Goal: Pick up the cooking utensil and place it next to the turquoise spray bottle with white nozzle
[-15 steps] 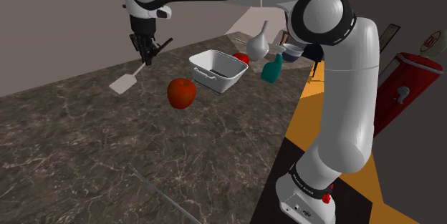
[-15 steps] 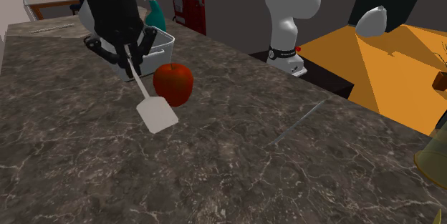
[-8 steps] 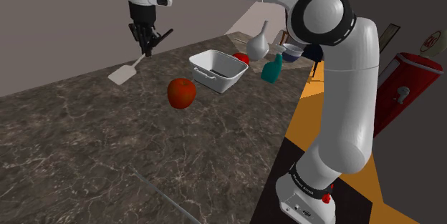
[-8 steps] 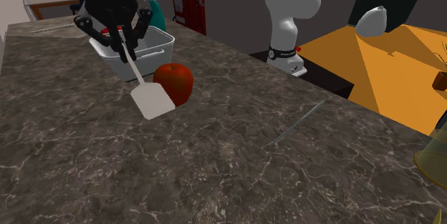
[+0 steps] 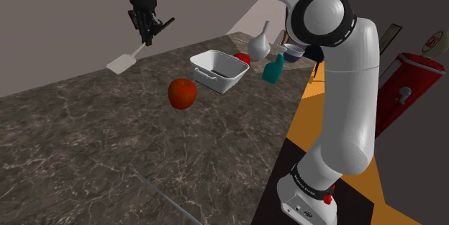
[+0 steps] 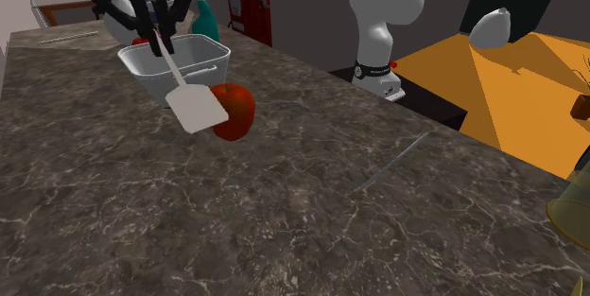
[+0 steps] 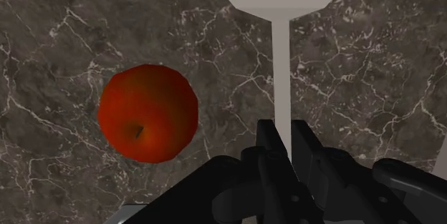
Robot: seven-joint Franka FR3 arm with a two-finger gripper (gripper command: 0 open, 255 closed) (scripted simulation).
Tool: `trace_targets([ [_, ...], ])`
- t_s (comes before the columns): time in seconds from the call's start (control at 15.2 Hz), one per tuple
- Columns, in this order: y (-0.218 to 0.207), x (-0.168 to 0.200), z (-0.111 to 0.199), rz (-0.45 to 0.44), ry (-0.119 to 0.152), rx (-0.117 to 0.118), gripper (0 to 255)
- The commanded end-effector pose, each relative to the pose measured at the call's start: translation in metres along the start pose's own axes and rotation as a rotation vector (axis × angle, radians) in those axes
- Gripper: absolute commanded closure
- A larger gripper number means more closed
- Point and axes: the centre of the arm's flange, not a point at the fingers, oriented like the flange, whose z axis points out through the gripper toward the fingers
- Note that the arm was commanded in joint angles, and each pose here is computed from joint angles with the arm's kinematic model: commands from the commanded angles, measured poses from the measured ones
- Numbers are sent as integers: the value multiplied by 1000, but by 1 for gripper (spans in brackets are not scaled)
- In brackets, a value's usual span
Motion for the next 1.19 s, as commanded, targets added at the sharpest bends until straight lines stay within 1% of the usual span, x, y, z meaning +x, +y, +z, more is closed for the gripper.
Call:
trace_targets([
  [0.0,-1,1,-10,0,0,-1,255],
  [0.66,-1,5,-62,0,0,-1,255],
  [1.12,56,77,-57,0,0,-1,255],
])
